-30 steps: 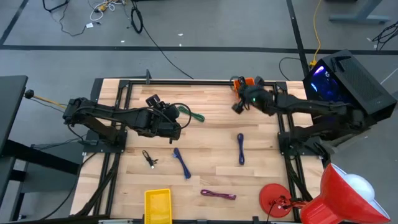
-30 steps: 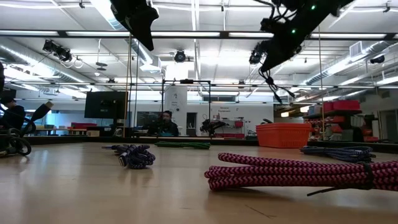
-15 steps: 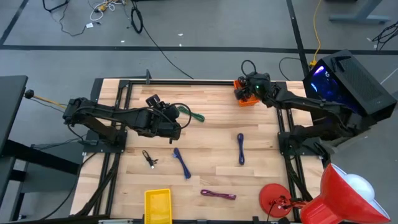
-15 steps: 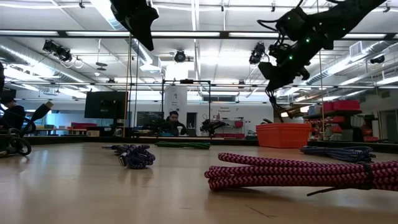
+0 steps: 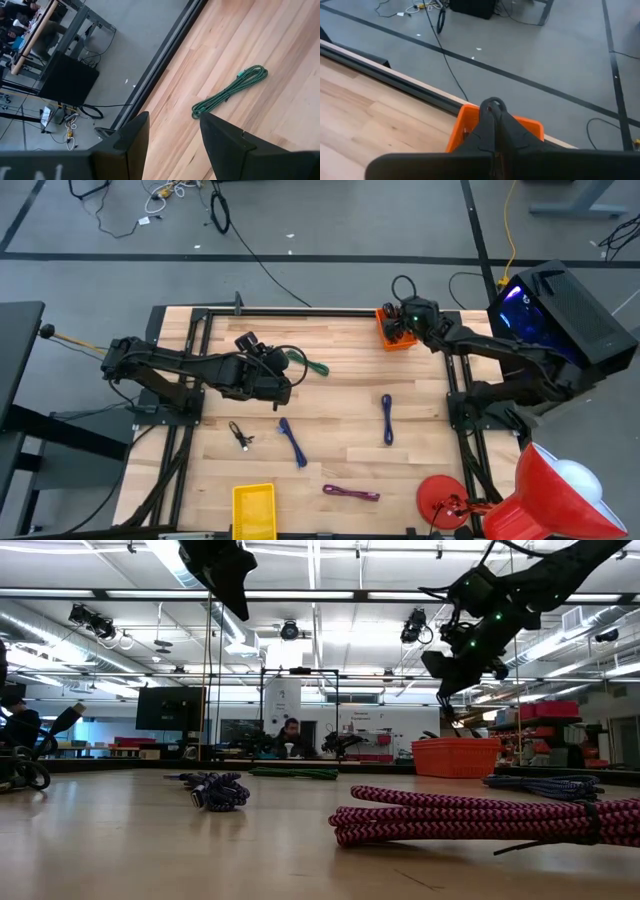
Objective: Pick & Place USB Port
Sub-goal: Put the black charger cable into the orange bin
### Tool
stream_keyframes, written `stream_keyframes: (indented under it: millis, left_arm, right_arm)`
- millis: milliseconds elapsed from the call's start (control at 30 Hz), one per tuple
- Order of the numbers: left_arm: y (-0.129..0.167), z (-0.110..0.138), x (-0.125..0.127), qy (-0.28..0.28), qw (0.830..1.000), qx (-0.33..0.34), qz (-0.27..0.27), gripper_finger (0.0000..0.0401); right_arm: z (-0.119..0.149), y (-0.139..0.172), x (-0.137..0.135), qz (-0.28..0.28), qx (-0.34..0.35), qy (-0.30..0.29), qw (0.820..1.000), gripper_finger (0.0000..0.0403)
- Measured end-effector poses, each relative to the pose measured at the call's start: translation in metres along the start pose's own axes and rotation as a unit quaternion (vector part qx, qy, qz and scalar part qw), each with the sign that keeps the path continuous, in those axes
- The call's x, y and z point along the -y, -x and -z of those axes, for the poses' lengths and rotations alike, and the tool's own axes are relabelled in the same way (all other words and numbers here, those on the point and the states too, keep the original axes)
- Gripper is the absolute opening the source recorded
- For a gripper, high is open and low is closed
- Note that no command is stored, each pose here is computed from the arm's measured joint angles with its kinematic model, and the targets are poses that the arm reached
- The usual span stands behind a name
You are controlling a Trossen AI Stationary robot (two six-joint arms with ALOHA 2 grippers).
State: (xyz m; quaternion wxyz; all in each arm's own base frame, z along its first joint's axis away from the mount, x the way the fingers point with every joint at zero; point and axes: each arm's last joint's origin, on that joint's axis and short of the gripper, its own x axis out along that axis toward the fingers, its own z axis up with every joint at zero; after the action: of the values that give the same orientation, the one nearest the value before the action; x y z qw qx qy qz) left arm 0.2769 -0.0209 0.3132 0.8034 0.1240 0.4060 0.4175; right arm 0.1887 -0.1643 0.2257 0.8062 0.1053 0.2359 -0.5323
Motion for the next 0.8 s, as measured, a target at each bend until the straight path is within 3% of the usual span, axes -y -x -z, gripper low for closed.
stream_keyframes:
  millis: [367, 800]
  left_arm:
    - [0.0, 0.0, 0.0, 0.0, 1.0, 0.0, 0.0, 0.0181]
    - [0.0, 0.0, 0.0, 0.0, 1.0, 0.0, 0.0, 0.0181]
  right_arm:
    - [0.011, -0.026, -0.002, 0.018, -0.026, -0.001, 1.0, 0.0002]
    - [0.005, -0.034, 0.001, 0.022, 0.007, -0.008, 1.0, 0.0076]
